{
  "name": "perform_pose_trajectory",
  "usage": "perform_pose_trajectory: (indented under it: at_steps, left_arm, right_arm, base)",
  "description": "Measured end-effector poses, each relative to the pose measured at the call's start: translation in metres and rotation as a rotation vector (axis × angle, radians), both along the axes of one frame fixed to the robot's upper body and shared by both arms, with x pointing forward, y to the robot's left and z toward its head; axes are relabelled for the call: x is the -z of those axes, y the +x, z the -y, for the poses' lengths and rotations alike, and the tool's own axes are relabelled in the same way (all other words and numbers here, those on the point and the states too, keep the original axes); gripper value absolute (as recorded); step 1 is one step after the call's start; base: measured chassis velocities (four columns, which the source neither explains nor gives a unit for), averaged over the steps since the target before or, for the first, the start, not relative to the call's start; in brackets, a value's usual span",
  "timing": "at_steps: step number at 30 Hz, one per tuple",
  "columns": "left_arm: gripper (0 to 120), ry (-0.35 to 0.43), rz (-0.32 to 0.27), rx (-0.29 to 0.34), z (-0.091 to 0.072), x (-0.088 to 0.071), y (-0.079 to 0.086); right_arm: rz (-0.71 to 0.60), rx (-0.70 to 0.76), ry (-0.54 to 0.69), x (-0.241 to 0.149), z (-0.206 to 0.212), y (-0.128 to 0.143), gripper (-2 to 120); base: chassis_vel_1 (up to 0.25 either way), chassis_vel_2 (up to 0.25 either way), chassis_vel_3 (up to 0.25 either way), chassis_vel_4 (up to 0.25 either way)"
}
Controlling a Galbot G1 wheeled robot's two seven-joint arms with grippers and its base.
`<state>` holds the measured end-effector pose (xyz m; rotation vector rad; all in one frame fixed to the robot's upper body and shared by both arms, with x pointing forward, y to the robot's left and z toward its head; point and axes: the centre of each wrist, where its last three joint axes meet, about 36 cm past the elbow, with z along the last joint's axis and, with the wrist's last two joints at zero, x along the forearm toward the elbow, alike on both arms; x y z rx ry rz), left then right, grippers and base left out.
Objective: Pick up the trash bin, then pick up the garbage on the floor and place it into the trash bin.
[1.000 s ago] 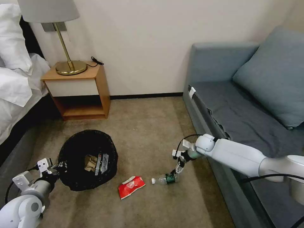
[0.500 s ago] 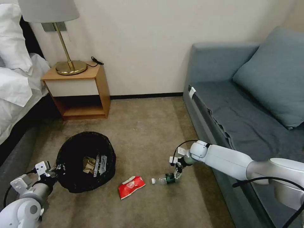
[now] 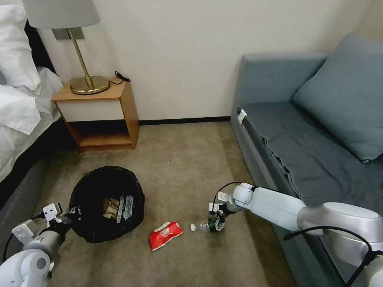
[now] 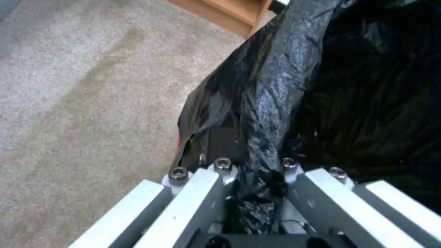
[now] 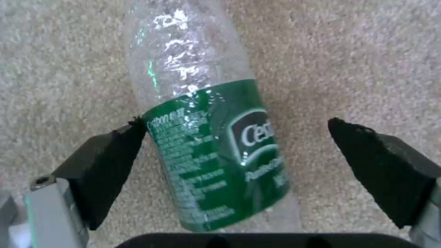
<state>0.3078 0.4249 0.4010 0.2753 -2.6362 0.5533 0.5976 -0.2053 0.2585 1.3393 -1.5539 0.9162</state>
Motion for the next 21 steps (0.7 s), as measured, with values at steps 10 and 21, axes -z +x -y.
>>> perform_pose_trajectory:
  at_steps: [10,21]
  left_arm:
    - [2,0.003,-0.003,0.005,-0.001,0.001,0.002]
    - [2,-0.004,-0.004,0.005,0.003,0.003,0.001]
  right_arm:
    - [-0.009,0.011,-0.007,0.01,0.011,-0.007,88]
    - [0.003,0.02,0.004,0.011,0.014,-0.009,48]
  base:
    - [0.0,0.0,0.0,0.0]
    - [0.0,0.0,0.0,0.0]
